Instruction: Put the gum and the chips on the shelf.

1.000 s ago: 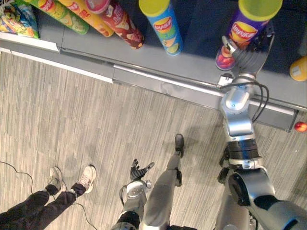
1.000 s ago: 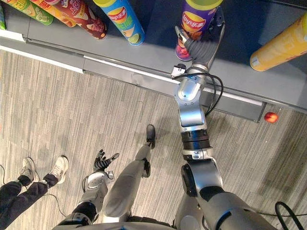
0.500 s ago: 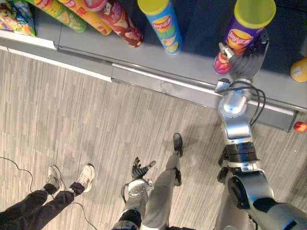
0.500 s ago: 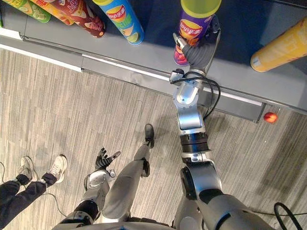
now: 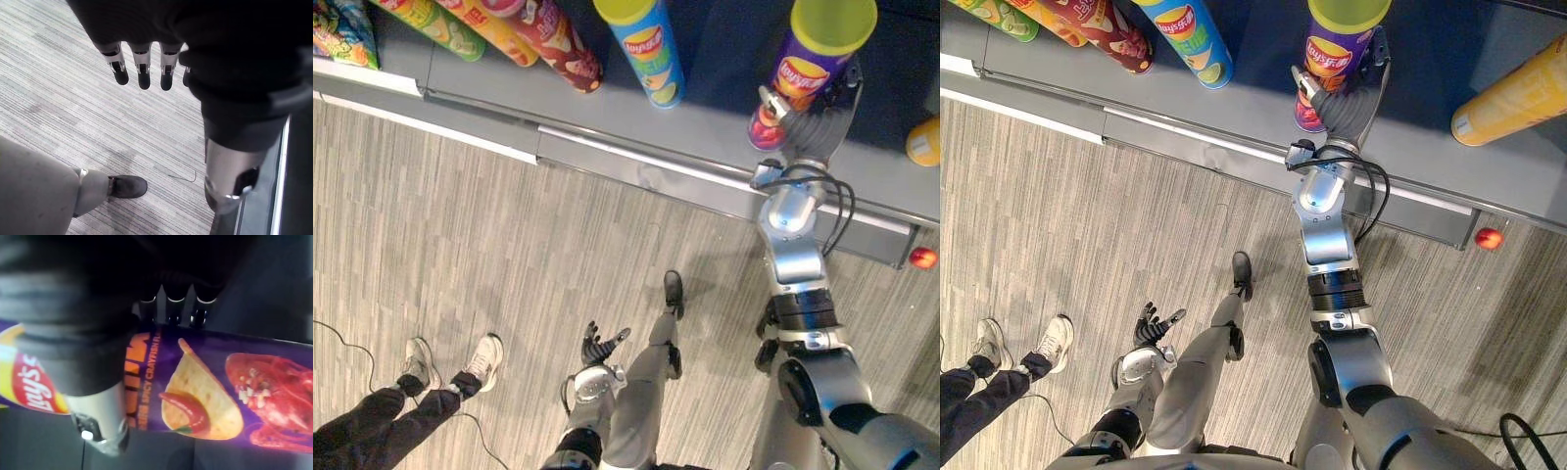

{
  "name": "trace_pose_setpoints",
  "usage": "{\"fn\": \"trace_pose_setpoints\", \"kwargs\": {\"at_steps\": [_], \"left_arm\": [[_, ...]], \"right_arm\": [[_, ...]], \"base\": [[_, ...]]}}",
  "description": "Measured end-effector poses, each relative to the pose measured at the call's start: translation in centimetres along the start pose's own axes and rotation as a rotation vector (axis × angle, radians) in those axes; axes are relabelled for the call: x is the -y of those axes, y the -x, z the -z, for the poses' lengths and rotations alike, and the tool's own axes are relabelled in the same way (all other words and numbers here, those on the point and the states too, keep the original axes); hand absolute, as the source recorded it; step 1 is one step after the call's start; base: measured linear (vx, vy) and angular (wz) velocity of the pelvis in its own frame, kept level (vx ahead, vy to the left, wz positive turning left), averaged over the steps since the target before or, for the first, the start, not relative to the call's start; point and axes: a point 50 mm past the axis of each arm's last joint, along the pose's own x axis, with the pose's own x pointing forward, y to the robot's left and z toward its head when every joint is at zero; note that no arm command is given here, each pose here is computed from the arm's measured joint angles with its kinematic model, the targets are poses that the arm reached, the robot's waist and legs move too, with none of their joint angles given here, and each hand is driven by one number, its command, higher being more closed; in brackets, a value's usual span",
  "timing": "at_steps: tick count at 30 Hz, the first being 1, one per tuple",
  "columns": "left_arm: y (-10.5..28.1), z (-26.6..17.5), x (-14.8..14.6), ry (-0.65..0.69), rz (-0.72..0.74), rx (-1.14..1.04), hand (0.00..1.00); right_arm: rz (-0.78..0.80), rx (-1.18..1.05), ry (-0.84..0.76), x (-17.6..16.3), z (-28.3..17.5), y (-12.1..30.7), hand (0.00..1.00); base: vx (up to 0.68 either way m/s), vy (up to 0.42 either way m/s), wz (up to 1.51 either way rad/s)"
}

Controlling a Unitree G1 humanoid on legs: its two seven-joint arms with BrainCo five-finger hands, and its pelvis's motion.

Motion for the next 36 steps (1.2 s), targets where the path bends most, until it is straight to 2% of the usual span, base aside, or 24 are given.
{"fn": "trace_pose_setpoints", "kwargs": {"at_steps": [20, 29, 36], "left_arm": [[0.0, 0.3, -0.2, 0.005, -0.010, -0.014, 0.00], [0.1, 1.1, -0.6, 0.007, -0.026, -0.053, 0.00], [0.3, 2.1, -0.8, -0.005, -0.025, -0.107, 0.00]], "right_arm": [[-0.080, -0.070, 0.038, -0.5, 1.9, 2.3, 0.00], [-0.209, -0.168, 0.049, -2.0, 3.8, 6.3, 0.00], [-0.301, -0.295, 0.111, -1.2, 6.7, 10.0, 0.00]], "base": [[0.01, -0.014, -0.03], [0.02, -0.040, -0.08], [0.03, -0.044, -0.06]]}}
